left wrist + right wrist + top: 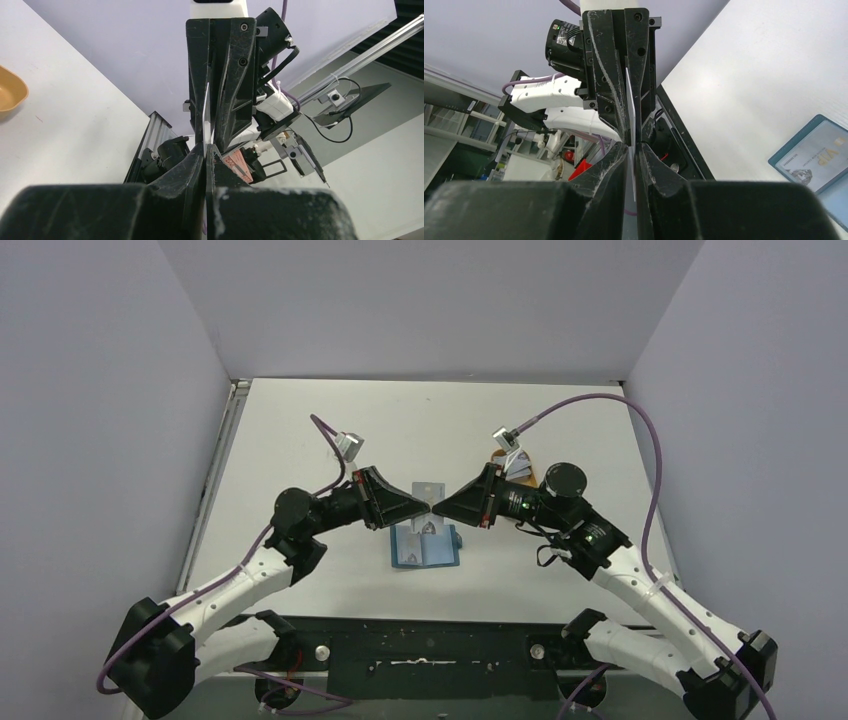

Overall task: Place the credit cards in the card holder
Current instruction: Pick up the credit card from the storage box, then turn over the card slot in the card holder.

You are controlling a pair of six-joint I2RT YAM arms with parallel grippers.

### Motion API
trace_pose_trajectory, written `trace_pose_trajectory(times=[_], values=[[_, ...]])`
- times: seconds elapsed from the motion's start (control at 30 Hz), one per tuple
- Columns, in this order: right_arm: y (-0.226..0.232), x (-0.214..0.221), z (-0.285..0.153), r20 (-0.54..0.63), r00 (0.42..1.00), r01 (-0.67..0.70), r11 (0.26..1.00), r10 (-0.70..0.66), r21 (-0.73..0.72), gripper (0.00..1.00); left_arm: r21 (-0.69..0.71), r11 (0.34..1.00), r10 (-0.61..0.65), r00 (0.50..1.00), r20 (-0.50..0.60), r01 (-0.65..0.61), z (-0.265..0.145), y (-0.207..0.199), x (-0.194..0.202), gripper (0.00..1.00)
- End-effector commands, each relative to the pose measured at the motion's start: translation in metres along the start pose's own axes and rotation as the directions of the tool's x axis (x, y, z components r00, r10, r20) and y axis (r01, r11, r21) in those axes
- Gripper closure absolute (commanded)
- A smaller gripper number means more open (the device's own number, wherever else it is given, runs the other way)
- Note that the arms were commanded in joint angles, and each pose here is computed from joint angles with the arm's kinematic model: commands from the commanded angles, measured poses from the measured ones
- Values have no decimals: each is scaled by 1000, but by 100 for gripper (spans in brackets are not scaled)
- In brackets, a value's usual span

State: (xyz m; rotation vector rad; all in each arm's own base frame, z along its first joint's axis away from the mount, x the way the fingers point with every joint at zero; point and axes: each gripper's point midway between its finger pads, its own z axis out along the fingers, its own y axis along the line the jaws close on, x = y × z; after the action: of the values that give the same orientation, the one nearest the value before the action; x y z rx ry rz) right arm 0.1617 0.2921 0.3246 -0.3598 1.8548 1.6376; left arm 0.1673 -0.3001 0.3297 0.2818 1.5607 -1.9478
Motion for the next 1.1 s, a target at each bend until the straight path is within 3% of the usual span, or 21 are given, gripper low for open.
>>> trace_pose_trajectory(times=[0.0, 0.1, 0.2, 0.27, 0.33, 0.37, 0.47, 0.57, 0.77, 1.07], values=[[18, -13, -1, 70, 997, 40, 997, -35, -68, 89, 54, 997, 51, 996, 70, -55, -2, -18, -11, 100], [19, -12, 0, 72, 997, 38, 996, -32, -82, 99, 53, 997, 52, 996, 78, -57, -2, -18, -12, 100], [17, -13, -2, 83, 995, 63, 996, -59, -55, 100, 53, 997, 55, 997, 58, -58, -3, -18, -10, 100], [3, -18, -8, 95, 989, 105, 993, -110, 57, 100, 16, 998, 52, 998, 31, -53, -10, -11, -8, 63], [-32, -17, -25, 65, 986, 131, 948, -156, 291, 100, -132, 991, 22, 1000, 1, -22, -24, 20, -1, 11], [-51, -18, -36, 51, 982, 144, 902, -180, 407, 100, -229, 973, 16, 1000, -14, -18, -35, 36, 4, 5], [-106, -13, -82, -8, 983, 133, 688, -181, 713, 100, -527, 843, 79, 994, -75, -107, -73, 77, 18, 3], [-137, 1, -100, -39, 989, 117, 592, -143, 797, 100, -685, 705, 99, 982, -160, -182, -101, 101, 31, 3], [-162, 38, -79, -58, 998, 63, 653, -29, 755, 100, -753, 616, 46, 965, -257, -230, -91, 134, 57, 7], [-180, 67, -57, -101, 992, 18, 709, 76, 705, 100, -804, 554, -60, 952, -300, -218, -58, 187, 69, 37]])
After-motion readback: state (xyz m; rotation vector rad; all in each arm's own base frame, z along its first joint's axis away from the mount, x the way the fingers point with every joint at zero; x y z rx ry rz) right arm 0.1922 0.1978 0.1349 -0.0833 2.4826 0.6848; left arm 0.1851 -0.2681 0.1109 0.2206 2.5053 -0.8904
